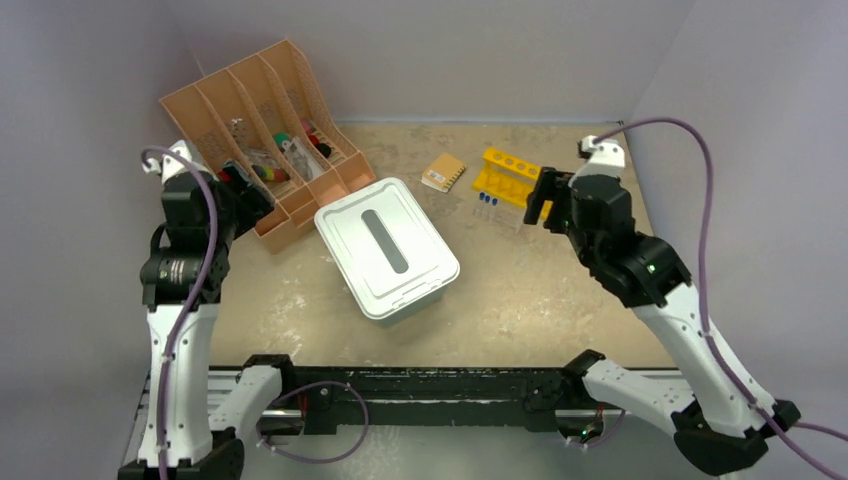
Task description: Organize the chemistry lab equipment
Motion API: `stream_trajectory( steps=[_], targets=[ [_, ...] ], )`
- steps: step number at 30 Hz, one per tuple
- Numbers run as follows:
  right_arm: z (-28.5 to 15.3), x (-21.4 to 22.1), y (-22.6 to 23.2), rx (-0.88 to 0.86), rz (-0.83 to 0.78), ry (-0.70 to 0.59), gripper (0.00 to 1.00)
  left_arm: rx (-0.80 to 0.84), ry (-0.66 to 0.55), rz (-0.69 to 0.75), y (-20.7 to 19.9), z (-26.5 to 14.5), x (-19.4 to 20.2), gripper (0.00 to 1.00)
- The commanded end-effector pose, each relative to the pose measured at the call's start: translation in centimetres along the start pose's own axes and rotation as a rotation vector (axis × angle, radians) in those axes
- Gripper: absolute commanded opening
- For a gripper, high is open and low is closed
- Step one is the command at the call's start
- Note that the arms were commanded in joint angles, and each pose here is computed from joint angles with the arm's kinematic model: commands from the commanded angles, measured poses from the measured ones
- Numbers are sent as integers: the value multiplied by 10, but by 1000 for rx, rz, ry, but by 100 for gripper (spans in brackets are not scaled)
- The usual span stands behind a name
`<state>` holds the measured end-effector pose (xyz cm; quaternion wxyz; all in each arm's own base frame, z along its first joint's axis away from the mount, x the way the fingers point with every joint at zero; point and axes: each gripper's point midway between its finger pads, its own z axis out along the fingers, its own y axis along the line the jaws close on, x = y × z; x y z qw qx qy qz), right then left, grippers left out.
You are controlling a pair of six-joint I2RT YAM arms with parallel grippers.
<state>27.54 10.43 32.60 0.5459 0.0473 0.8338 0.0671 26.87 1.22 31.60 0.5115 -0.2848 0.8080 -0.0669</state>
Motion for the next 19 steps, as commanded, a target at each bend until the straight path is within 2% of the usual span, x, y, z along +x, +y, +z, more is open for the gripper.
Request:
stream_trajectory(
  steps=[1, 3, 5, 11, 19],
  targets=[
    [-39, -17, -64, 232, -1, -118, 83, -26, -202, 23, 11, -46, -44, 74],
    [-56, -25, -77, 255, 8, -164, 86, -20, -248, 21, 13, -61, -52, 76],
    [-70, -34, -87, 275, 19, -207, 98, -6, -276, 21, 13, -75, -57, 78],
    [-98, -59, -104, 317, 44, -293, 99, -22, -313, 6, 20, -96, -63, 80],
    [-97, -61, -100, 298, 48, -298, 99, -37, -303, -2, 23, -100, -61, 82]
  ],
)
